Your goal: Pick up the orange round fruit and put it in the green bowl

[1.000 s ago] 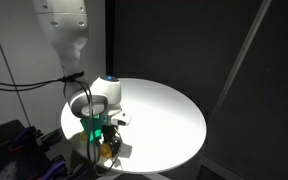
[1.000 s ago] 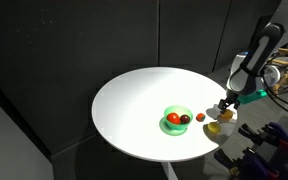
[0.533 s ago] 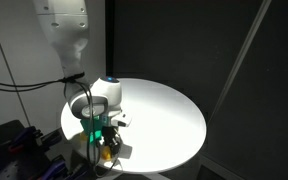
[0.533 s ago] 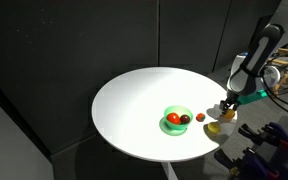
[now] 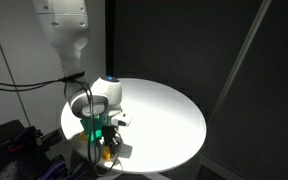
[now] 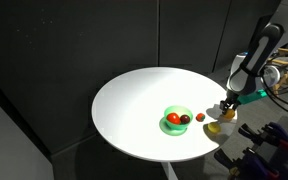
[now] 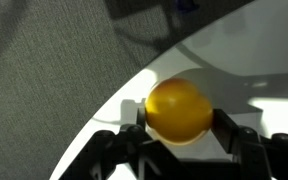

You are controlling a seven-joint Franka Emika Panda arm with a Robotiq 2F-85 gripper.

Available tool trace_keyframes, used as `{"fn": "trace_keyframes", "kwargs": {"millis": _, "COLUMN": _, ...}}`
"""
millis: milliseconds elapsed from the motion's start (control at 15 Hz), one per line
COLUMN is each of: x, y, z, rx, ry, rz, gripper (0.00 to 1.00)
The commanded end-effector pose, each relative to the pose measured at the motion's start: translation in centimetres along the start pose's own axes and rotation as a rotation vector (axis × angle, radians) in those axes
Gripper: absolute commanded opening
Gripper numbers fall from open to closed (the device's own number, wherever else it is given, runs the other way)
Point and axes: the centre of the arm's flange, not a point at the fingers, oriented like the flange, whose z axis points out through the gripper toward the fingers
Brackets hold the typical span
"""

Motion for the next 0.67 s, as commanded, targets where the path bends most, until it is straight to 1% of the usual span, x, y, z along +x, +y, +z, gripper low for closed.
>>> {"fn": "trace_keyframes", "kwargs": {"millis": 0, "x": 0.0, "y": 0.0, "z": -1.8, "rx": 0.016, "ry": -0.028, "rz": -0.035, "gripper": 0.42}}
{"fn": "trace_keyframes", "kwargs": {"millis": 267, "x": 0.0, "y": -0.7, "z": -3.5, "rx": 0.030, "ry": -0.052, "rz": -0.082, "gripper": 0.42}}
{"fn": "trace_keyframes", "kwargs": {"millis": 600, "x": 0.2, "y": -1.4, "z": -6.2, "rx": 0.043, "ry": -0.043, "rz": -0.150, "gripper": 0.42}}
